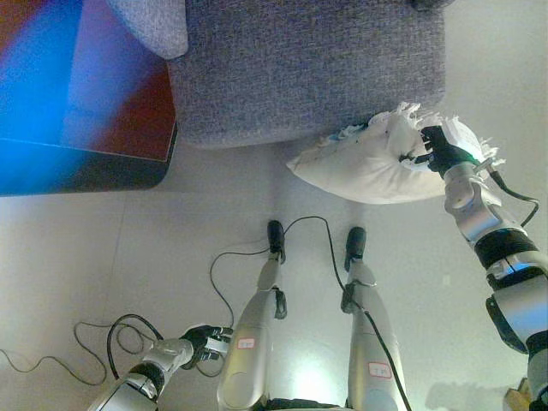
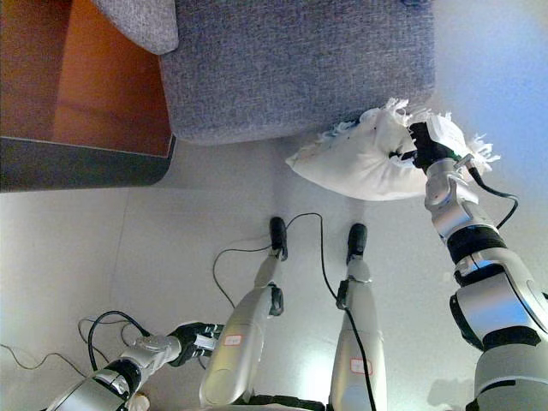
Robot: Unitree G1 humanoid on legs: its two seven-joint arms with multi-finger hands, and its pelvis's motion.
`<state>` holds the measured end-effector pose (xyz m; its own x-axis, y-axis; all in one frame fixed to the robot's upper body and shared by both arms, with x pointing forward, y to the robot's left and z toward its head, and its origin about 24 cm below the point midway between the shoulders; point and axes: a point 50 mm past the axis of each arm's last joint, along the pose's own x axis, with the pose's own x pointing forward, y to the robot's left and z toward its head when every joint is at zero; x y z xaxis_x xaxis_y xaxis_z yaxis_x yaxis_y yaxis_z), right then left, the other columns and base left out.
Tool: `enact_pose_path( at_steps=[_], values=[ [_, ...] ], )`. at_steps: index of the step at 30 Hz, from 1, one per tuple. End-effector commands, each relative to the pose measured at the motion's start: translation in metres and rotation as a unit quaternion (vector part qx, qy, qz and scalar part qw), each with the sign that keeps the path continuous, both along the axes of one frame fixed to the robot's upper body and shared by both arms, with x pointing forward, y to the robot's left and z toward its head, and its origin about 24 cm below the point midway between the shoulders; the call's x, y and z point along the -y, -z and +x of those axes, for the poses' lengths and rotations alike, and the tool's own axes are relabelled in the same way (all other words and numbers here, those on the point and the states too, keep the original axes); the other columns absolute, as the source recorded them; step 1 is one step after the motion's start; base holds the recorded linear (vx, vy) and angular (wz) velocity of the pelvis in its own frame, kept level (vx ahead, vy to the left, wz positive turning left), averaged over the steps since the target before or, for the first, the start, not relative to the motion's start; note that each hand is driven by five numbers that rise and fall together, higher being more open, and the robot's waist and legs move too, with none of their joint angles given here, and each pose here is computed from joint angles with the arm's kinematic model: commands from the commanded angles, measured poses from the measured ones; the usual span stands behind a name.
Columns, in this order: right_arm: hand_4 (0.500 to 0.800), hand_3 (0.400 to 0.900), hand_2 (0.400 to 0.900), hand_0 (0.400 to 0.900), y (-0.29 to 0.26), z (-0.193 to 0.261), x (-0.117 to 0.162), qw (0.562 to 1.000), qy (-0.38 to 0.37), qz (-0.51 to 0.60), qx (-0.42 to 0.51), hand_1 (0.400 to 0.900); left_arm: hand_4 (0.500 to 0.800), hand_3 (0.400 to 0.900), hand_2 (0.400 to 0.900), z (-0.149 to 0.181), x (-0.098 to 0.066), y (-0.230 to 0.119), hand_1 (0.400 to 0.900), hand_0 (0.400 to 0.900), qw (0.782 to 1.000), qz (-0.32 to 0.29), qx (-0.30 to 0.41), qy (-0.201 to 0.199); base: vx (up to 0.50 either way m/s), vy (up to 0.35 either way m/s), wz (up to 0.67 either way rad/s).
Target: Pick up the pillow and put it on the sofa.
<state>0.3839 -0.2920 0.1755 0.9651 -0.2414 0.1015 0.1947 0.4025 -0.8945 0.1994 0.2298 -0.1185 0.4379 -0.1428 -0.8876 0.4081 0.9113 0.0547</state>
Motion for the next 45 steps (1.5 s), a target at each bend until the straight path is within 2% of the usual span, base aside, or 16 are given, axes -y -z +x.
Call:
enact_pose_path(
  at_steps=[1,16,24,39,45],
  values=[
    [0.500,0.400,0.400,0.400,-0.057,0.002,-0.005,0.995,-0.042,-0.023,0.083,0.400,0.800,0.900,0.900,-0.022,0.012,0.013,0.900,0.900,0.999,-0.033,-0.038,0.001,0.000,0.000,0.00],
    [0.500,0.400,0.400,0.400,-0.046,-0.002,0.000,0.996,-0.058,0.002,0.070,0.400,0.800,0.900,0.900,-0.023,0.007,0.012,0.900,0.900,0.999,-0.031,-0.034,-0.003,-0.001,0.004,-0.02],
    [0.500,0.400,0.400,0.400,-0.030,-0.011,0.001,0.994,-0.094,-0.002,0.053,0.400,0.800,0.900,0.900,-0.030,-0.007,0.011,0.900,0.900,0.999,-0.025,-0.045,-0.005,0.007,-0.003,0.00],
    [0.500,0.400,0.400,0.400,0.027,-0.051,0.003,0.981,-0.183,0.005,-0.057,0.400,0.800,0.900,0.900,-0.081,-0.025,0.024,0.900,0.900,0.990,-0.040,-0.127,-0.042,0.120,0.004,0.00],
    [0.500,0.400,0.400,0.400,0.020,-0.058,-0.002,0.973,-0.219,0.016,-0.073,0.400,0.800,0.900,0.900,-0.106,-0.031,0.028,0.900,0.900,0.982,-0.048,-0.173,-0.060,0.140,0.040,0.02]
  ],
)
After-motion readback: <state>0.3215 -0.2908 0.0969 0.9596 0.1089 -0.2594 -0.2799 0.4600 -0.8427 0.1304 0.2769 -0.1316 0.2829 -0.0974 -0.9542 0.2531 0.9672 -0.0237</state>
